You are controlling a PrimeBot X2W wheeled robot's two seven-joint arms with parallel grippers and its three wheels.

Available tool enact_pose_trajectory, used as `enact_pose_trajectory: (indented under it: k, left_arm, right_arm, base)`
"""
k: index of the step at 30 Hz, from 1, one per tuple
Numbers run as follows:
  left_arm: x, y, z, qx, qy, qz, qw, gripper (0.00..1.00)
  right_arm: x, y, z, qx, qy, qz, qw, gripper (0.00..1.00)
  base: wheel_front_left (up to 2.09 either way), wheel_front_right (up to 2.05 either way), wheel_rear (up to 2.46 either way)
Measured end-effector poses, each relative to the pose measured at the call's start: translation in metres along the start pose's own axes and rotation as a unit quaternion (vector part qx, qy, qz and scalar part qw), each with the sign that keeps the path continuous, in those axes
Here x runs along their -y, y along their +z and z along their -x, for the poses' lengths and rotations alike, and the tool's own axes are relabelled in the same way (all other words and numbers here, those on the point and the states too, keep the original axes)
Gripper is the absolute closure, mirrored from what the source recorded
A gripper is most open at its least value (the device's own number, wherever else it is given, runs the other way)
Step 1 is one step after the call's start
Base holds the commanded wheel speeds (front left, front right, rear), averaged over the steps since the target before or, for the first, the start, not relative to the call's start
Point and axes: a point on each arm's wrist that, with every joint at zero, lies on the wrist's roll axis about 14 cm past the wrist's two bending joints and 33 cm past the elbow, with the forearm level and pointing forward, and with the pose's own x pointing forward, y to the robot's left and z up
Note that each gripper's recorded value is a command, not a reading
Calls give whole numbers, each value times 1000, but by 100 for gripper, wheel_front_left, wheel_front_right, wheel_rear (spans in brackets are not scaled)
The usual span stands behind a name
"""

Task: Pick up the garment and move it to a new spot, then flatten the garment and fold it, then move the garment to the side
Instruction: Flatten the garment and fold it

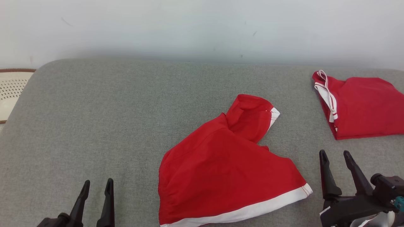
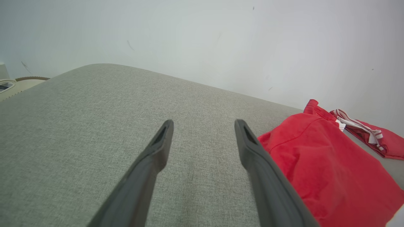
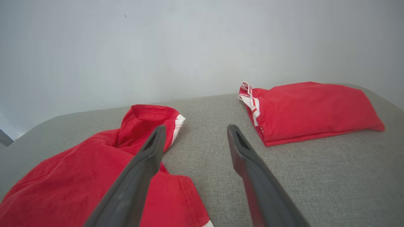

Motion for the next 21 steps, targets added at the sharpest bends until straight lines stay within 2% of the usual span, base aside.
enact_pose_trajectory:
  k: [10, 21]
  left_arm:
    - [3, 6, 4, 9, -3, -3, 1000, 0]
    - [18, 11, 8, 15, -26, -34, 999, 0]
  right_arm:
    - [4, 13, 10, 60, -9, 32, 998, 0]
    - [6, 9, 30, 81, -28, 19, 996, 0]
  base:
    - [0, 0, 0]
    - [0, 0, 0]
